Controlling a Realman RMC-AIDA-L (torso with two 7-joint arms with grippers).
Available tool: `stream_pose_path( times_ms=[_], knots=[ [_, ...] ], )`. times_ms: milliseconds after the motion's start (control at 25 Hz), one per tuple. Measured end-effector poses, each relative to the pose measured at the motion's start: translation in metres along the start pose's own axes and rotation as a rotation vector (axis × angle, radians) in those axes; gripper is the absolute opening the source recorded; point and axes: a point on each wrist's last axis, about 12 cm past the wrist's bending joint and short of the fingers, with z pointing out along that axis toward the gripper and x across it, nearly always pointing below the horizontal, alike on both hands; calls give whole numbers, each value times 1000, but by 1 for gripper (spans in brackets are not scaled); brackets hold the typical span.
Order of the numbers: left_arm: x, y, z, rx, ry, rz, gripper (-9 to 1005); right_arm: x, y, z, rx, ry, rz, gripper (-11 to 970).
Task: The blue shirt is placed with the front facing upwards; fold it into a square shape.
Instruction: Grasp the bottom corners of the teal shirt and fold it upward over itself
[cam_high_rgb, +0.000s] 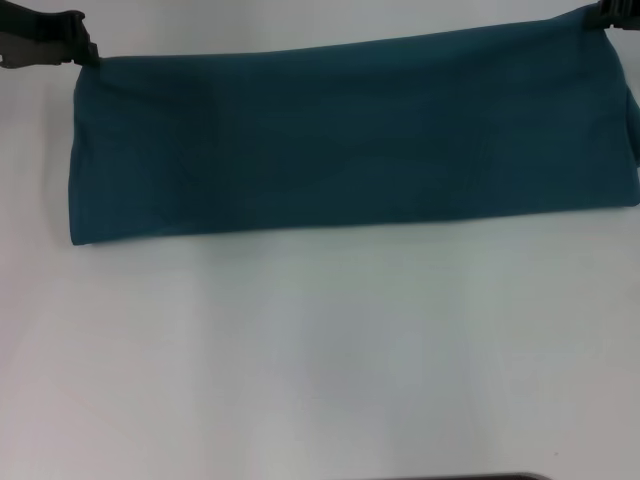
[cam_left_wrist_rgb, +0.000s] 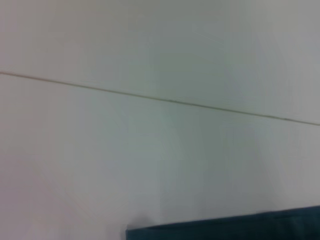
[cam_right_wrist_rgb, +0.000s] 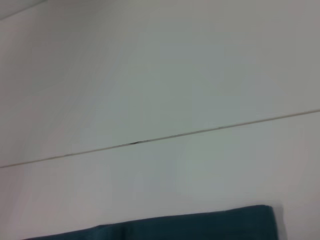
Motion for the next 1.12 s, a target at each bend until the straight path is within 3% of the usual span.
stream_pose_path(
  times_ms=[720,1120],
  knots=[
    [-4,-2,3,-2,-15,-6,-1,-3,1,6,18,-12,2,121],
    [-7,9,3,-29,-37,-101,61,-15,-15,0,67,-13,48,126]
  ],
)
